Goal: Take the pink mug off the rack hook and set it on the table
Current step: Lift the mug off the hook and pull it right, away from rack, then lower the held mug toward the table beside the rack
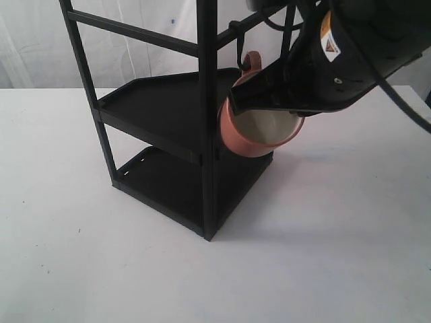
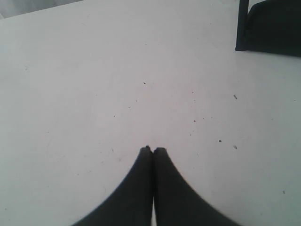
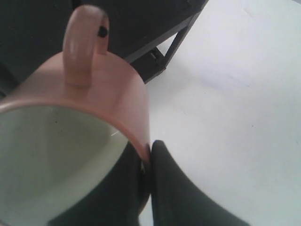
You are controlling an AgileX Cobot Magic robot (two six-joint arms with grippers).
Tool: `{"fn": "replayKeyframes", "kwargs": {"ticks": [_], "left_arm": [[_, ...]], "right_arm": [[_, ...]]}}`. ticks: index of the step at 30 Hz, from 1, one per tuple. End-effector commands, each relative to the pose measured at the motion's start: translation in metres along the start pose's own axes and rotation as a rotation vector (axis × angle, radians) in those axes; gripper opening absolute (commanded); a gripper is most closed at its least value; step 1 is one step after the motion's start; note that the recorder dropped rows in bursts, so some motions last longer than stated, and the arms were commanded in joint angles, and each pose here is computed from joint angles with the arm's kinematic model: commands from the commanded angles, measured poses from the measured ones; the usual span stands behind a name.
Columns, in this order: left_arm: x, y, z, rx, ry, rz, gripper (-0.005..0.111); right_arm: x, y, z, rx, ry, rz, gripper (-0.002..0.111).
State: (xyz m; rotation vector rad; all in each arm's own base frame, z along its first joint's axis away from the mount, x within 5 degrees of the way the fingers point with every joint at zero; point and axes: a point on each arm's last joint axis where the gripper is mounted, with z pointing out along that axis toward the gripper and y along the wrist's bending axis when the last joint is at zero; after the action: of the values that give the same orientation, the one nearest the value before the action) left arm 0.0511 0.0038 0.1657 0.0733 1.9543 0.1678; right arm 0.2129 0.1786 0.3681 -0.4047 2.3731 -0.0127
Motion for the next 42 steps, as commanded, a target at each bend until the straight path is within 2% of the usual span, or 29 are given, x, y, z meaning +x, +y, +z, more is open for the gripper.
{"fn": "replayKeyframes", "kwargs": {"ticks": [1, 9, 16, 23, 30, 33, 37, 40, 42], "left_arm": [[0.001, 0.000, 0.000, -0.001, 0.005, -0.002, 0.000], [0.001, 0.000, 0.000, -0.001, 0.005, -0.002, 0.000], [0.001, 0.000, 0.000, -0.001, 0.005, -0.002, 0.000], [0.001, 0.000, 0.000, -0.001, 0.005, -0.002, 0.000], [0.001, 0.000, 0.000, -0.001, 0.005, -0.002, 0.000], [0.001, 0.000, 0.000, -0.001, 0.005, -0.002, 0.000], [0.001, 0.000, 0.000, -0.001, 0.005, -0.002, 0.000], [0.001, 0.000, 0.000, -0.001, 0.005, -0.002, 0.000], [0.001, 0.000, 0.000, -0.001, 0.005, -0.002, 0.000]], "right_arm": [[-0.003, -0.004, -0.011, -0.022, -0.043, 0.008, 0.000], [0.007, -0.014, -0.021, 0.027, 0.036, 0.007, 0.000], [0.009, -0.021, -0.033, 0.020, 0.016, 0.018, 0.000], [0.017, -0.022, -0.037, 0.002, 0.086, -0.034, 0.000], [0.038, -0.021, -0.016, 0.044, 0.170, -0.111, 0.000], [0.055, -0.020, -0.002, 0.058, 0.230, -0.189, 0.000], [0.069, -0.018, 0.016, 0.062, 0.222, -0.235, 0.000], [0.069, -0.029, 0.019, 0.089, 0.263, -0.239, 0.000], [0.067, -0.048, 0.024, 0.113, 0.300, -0.236, 0.000]]}}
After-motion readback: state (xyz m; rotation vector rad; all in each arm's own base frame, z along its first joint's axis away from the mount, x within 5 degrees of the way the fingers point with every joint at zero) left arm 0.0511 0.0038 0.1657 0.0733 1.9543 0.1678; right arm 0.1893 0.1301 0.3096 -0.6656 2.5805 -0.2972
